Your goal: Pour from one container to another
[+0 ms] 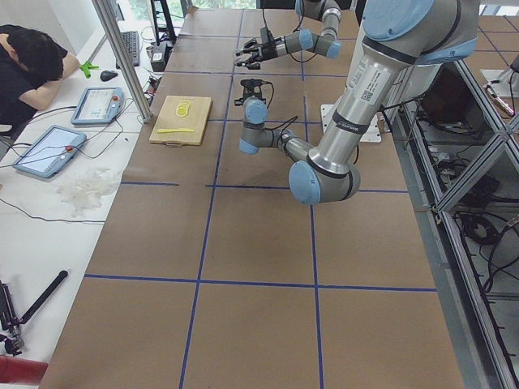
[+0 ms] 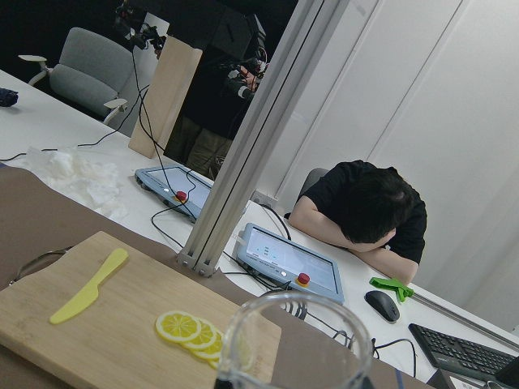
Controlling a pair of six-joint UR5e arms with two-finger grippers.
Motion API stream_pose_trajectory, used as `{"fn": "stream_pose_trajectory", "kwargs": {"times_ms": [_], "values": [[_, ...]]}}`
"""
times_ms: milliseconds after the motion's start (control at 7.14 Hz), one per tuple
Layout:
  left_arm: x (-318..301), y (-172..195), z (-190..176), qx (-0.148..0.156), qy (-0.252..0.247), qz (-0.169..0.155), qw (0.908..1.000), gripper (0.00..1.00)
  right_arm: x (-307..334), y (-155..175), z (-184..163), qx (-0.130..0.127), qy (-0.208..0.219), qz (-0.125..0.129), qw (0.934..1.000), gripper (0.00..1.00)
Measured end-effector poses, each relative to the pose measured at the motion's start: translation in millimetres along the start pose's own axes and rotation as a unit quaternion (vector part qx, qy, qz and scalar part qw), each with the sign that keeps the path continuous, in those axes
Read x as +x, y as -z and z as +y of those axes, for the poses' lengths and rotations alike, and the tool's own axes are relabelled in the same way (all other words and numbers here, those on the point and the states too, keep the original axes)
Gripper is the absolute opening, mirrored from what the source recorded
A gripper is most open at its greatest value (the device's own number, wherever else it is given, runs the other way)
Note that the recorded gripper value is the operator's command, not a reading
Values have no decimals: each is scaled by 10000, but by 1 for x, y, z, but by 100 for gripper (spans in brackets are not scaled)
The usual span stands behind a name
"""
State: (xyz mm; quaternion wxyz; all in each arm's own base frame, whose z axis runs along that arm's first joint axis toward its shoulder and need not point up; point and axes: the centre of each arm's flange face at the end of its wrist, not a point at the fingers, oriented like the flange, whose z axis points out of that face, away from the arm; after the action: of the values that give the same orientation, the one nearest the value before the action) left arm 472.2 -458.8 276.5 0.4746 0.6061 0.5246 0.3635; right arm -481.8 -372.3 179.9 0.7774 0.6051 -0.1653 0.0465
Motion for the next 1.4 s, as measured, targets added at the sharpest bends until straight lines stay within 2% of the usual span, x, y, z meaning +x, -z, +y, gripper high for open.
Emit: {"fn": "stream_pose_trajectory", "kwargs": {"times_ms": [420,700,1121,1401], "values": [[-21,63,23,-37,119,-289,9995,0,4,-2,7,-11,-41,32,10000,0],[-31,128,56,-184,160,-586,9980,0,5,-3,9,-12,-21,50,10000,0],[-10,247,122,-330,250,-914,9950,0,6,-3,12,-17,6,64,10000,0],[18,308,139,-133,750,-1116,9908,0,6,-3,13,-18,13,63,10000,0]]}}
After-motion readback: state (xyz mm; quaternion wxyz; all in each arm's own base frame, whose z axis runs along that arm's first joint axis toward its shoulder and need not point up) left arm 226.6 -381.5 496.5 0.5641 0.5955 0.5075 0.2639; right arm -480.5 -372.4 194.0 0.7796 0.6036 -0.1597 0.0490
